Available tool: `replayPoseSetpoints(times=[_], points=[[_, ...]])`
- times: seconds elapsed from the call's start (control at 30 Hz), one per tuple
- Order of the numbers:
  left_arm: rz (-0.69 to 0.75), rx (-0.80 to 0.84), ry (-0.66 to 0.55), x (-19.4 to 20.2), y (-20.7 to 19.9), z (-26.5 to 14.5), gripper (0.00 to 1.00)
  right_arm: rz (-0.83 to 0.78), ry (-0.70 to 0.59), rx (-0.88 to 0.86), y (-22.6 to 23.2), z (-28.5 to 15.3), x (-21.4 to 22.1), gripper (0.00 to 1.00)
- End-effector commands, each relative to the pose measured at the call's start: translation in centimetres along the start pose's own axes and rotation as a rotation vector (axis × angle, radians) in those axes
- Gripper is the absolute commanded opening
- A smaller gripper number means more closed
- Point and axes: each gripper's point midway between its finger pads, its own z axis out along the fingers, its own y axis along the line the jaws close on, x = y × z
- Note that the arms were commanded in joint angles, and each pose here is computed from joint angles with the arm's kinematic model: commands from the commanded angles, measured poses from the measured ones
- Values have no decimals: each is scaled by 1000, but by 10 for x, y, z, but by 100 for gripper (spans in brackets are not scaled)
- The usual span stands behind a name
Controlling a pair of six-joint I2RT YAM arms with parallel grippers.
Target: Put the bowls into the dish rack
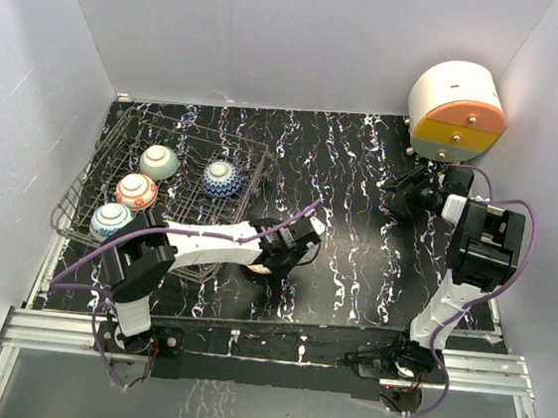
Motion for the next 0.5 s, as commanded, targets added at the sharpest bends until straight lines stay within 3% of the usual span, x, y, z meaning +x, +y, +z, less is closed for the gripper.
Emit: replayPoseSetpoints(times=[0.0, 0.1, 0.27, 0.47], points=[[-3, -15, 7, 9, 4, -3, 0, -34, -29, -8, 8, -7, -7, 73], [-4, -25, -42, -10, 6, -16, 0, -34, -26, -6, 8, -7, -6, 73], [-49, 3, -252, -86, 4, -74, 0, -34, -32, -7, 10, -8, -8, 73], [-242, 84, -500, -161, 25, -146, 0, -33, -36, -10, 12, -8, -11, 73]])
